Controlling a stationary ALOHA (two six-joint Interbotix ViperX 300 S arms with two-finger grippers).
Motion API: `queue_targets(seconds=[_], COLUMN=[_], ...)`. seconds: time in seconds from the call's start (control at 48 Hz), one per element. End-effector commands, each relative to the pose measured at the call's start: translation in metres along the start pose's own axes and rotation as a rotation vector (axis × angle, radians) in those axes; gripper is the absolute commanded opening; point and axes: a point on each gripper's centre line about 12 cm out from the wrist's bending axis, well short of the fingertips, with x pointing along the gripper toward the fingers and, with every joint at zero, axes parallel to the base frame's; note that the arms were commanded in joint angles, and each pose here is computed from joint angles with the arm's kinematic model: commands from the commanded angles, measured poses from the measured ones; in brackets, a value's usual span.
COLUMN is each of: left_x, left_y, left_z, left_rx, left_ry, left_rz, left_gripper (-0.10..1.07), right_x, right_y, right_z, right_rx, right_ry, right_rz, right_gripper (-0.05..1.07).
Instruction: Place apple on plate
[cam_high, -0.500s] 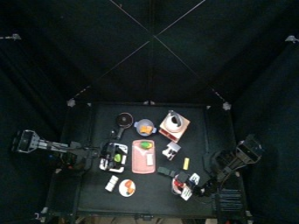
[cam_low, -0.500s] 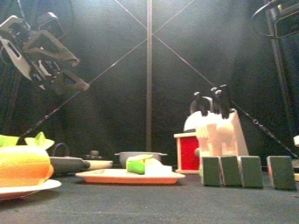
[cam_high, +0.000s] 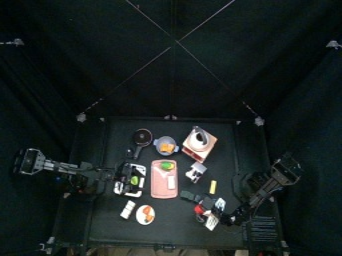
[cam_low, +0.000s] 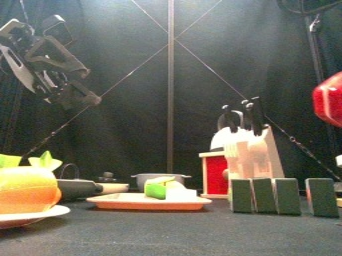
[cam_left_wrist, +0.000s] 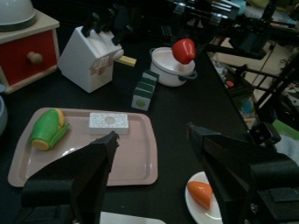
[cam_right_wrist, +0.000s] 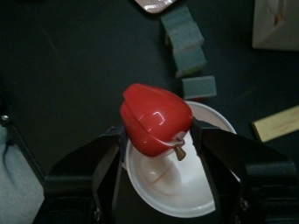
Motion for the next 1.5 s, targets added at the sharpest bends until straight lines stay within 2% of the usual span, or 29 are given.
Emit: queue_targets(seconds=[0.0,0.208,0.312,0.667,0.792,0.938,1.062,1.312,1.479], left_x=[0.001,-0.001,-0.002,-0.003,-0.004,-0.004,-0.004,-0.004,-0.004], left_y=[-0.002,-0.003,-0.003,-0.003,-0.001,-0.001,-0.001,-0.001,-0.001], left_z=[0.006,0.006,0.006,0.005,0.003,0.004,0.003,0.002,0.003], left_rx=[0.005,0.007,0.006,0.009,0.006,0.006,0.007,0.005,0.006], left_ry=[-0.018,-0.021,-0.023,-0.024,-0.021,-0.022,-0.021,-0.018,-0.019], left_rz=[-0.009,-0.012,-0.011,-0.012,-0.005,-0.005,-0.005,-0.003,-0.005], left_gripper=[0.98,0.98,0.98,0.98,0.98,0.98,0.98,0.98,0.98], right_x=[0.003,0.032,0.048,0.113,0.126,0.139,0.15,0.166,0.174], right_y=[0.011,0.033,0.036,0.004,-0.001,0.0,0.003,-0.001,-0.003], right_z=[0.027,0.064,0.079,0.111,0.122,0.135,0.134,0.123,0.123], right_rx=[0.018,-0.028,-0.051,0.022,0.035,-0.017,-0.067,-0.114,-0.124], right_ry=[-0.065,-0.153,-0.184,-0.178,-0.179,-0.176,-0.154,-0.108,-0.102], right_rz=[0.046,0.128,0.136,-0.007,0.004,0.059,0.085,0.051,0.032], right_gripper=[0.75,0.75,0.75,0.75,0.75,0.75,0.75,0.75,0.75])
